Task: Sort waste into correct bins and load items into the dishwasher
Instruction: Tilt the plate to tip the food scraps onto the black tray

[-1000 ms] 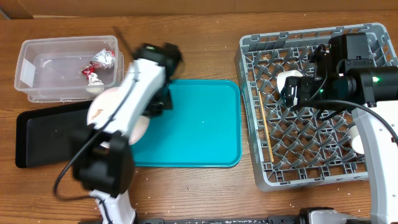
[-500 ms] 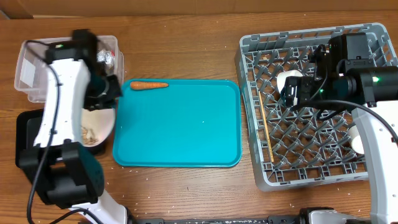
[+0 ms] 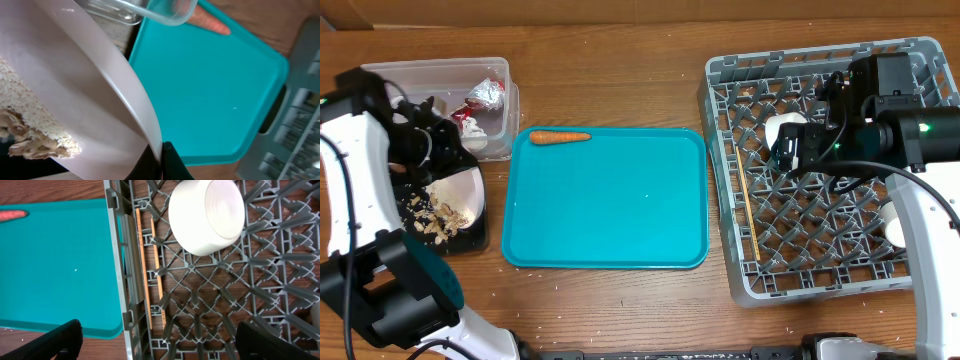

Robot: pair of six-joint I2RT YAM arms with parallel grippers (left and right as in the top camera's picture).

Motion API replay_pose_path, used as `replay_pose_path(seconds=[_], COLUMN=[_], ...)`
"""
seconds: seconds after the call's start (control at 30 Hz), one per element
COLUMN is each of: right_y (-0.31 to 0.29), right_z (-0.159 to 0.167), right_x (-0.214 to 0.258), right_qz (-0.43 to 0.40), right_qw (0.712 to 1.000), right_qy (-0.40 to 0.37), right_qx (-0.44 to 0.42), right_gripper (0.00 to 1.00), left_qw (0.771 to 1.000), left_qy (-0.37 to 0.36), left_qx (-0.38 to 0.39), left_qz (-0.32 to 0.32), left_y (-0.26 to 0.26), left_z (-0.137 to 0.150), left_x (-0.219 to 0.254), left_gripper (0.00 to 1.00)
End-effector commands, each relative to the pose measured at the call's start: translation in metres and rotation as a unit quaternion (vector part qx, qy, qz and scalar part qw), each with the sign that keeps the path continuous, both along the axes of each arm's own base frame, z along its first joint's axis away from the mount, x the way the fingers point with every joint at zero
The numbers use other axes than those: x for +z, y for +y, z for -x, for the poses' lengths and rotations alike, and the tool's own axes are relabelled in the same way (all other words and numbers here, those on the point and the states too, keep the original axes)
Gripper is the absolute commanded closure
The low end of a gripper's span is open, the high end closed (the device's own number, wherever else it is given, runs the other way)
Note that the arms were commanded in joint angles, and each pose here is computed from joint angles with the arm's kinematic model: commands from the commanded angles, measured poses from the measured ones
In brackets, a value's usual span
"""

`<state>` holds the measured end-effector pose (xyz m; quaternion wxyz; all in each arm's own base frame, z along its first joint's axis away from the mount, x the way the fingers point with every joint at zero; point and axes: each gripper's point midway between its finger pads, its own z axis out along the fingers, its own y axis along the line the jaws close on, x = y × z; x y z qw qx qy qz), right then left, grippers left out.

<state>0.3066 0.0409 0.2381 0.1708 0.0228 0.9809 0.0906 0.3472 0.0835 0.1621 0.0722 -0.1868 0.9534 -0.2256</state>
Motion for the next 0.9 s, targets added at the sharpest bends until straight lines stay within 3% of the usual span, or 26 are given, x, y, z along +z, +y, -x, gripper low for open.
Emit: replay_pose_path(seconds=[0.0, 0.33, 0.87], right_y=[0.0, 0.0, 0.0], right_z=[0.0, 0.0, -0.001], right_x=[-0.001, -0.001, -0.001], right_qz=[-0.004, -0.004, -0.002], right_qw=[1.0, 1.0, 1.0], right_qy=[0.002, 0.002, 0.0], right_qx=[0.001, 0.001, 0.001], right_gripper=[0.0, 0.0, 0.0], left_qw=[0.997, 0.982, 0.971], left_qy=[-0.065, -0.139, -0.179], left_qx=[-0.017, -0.012, -0.015], left_qz=[0.043, 0.124, 0.156], left_y=[-0.002, 0.006, 0.01], left_z=[-0.006, -0.003, 0.001], left_x=[0.023, 0.048, 0.061], left_gripper=[0.96, 0.96, 0.96])
